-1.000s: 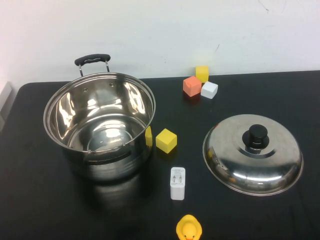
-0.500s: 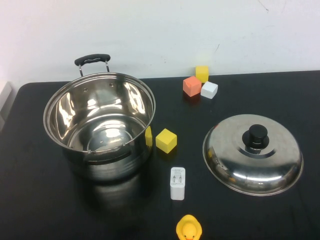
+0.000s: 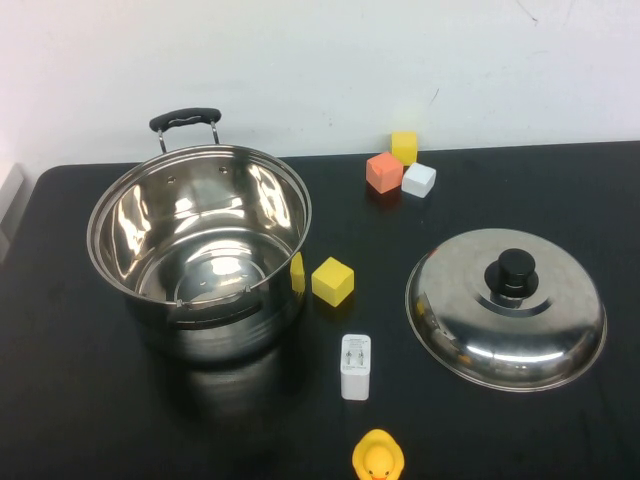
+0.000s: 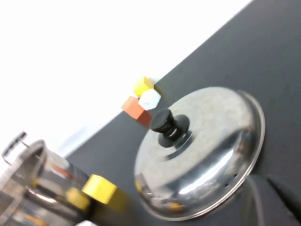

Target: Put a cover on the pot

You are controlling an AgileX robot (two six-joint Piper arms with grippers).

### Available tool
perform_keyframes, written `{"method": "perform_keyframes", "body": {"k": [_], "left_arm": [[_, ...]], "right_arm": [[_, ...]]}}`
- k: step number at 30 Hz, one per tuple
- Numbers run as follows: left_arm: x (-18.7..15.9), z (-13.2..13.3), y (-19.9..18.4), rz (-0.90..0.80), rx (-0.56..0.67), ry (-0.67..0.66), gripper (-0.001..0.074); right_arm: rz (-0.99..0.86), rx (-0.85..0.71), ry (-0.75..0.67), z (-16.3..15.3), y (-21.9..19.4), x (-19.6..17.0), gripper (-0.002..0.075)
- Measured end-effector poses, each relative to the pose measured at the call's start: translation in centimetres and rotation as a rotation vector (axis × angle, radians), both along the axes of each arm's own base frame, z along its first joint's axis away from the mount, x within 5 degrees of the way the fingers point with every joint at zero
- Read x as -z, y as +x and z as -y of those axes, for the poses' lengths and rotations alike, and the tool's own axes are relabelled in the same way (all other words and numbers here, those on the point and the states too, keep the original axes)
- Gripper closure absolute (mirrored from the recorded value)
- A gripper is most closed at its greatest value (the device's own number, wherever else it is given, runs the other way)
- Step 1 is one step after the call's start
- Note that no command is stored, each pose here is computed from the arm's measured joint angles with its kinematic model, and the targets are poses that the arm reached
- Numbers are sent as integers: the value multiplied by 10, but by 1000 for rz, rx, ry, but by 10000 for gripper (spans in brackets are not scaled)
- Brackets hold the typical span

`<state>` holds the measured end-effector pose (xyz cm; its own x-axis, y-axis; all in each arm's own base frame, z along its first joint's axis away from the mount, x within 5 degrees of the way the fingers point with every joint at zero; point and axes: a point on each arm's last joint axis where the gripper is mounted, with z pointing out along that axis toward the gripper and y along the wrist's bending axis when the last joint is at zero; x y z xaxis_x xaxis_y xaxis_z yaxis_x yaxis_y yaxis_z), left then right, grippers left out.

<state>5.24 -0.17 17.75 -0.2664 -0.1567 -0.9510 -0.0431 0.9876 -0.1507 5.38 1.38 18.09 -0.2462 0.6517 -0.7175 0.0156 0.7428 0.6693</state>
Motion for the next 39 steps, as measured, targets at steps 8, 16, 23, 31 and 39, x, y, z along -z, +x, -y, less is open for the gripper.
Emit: {"method": "perform_keyframes", "body": {"k": [8,16,23,31,39], "left_arm": [[0,0,0,0,0,0,737],[0,0,0,0,0,0,737],[0,0,0,0,0,0,737],[0,0,0,0,0,0,737],[0,0,0,0,0,0,737]], "right_arm": [[64,-55,-316,0,0,-2,717],[211,-141,-683,-3,-2,-70,717],[181,-289,-812,-12,34,-110,716],[76,-258,-781,-12,80,-114,560],[266,-236,-802,-50,129,-107,220]]}}
